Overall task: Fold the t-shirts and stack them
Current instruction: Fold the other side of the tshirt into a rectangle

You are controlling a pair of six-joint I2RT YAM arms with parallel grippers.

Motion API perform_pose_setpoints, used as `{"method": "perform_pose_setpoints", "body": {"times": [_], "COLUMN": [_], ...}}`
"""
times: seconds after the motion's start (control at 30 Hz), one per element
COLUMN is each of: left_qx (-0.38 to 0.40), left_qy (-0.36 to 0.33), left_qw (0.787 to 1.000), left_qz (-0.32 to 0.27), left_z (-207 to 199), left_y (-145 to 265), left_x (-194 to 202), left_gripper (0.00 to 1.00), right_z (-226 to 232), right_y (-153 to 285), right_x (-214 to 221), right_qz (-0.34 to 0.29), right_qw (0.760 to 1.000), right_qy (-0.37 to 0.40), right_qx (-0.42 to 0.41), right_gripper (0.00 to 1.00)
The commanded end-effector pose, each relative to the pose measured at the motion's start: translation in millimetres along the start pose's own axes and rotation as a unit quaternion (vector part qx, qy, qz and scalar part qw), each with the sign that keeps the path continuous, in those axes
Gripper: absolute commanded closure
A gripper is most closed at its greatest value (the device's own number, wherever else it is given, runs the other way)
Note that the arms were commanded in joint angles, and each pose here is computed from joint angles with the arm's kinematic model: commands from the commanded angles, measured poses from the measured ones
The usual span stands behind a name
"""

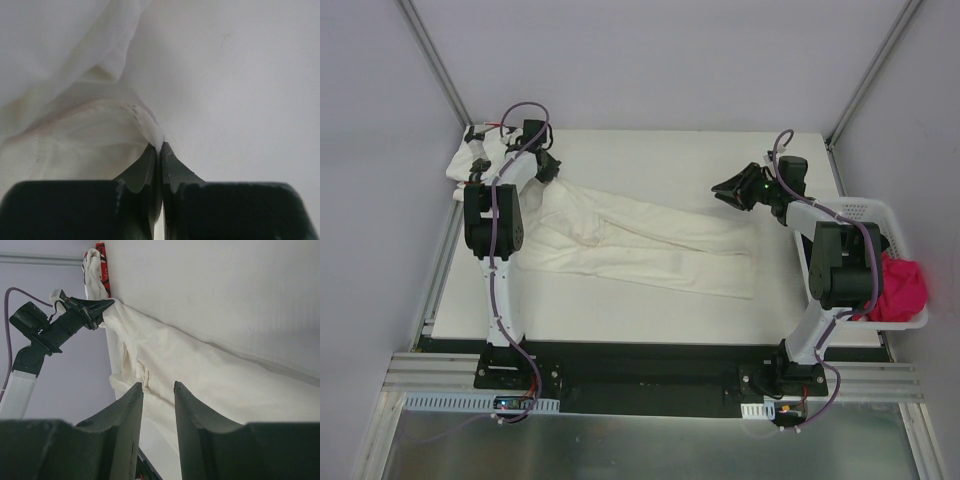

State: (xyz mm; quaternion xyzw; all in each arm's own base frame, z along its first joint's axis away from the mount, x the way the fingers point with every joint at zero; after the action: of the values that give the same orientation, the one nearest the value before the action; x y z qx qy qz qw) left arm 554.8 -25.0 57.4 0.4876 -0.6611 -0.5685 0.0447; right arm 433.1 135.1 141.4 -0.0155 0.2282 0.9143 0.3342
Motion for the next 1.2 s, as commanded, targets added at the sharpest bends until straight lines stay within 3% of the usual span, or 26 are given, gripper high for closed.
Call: {"method": "perform_pose_setpoints", "body": {"times": [0.0, 0.13, 0.47, 0.73, 0.9, 1.17], "left_qx": [0.024, 0.023, 0.015, 0.022, 0.04, 0.048], "left_qy": [-0.011, -0.001, 0.009, -0.003, -0.008, -0.023], "left_qw": [0.999, 0.998, 0.997, 0.998, 0.998, 0.997], "left_qz": [-0.031, -0.054, -0.072, -0.05, -0.042, -0.048], "left_z": [-15, -7, 12, 16, 16, 18], "left_y": [5, 3, -7, -3, 3, 15], "left_x": [-33, -62, -93, -81, -73, -72], "left_gripper": [1.0, 1.0, 1.0, 1.0, 1.0, 1.0], "right_z": [22, 16, 1, -21, -56, -88], "right_y": [11, 7, 0, 7, 18, 22], "right_x": [-9, -8, -10, -3, -31, -56], "right_qz": [-0.019, -0.016, -0.011, -0.006, -0.032, -0.054], "right_qw": [0.999, 0.999, 1.0, 0.998, 0.994, 0.989], "right_qy": [0.031, 0.027, 0.021, 0.035, 0.027, 0.0], "right_qx": [-0.03, -0.025, -0.005, 0.049, 0.104, 0.138], "right_gripper": [0.66, 0.66, 0.65, 0.61, 0.49, 0.47]}}
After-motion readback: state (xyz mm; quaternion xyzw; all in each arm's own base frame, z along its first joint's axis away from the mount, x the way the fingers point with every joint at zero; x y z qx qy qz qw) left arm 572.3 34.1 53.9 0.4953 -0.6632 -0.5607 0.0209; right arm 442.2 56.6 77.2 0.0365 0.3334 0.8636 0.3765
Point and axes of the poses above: each gripper's point midway between its finger pads, its own y axis back along the fingers, its own z axis along the line the jaws close on, x = y × z, the point moved 2 cm from there along y, back along the fingers, and after that the axes turned 4 degrees about -y, right-handed, at the moved point
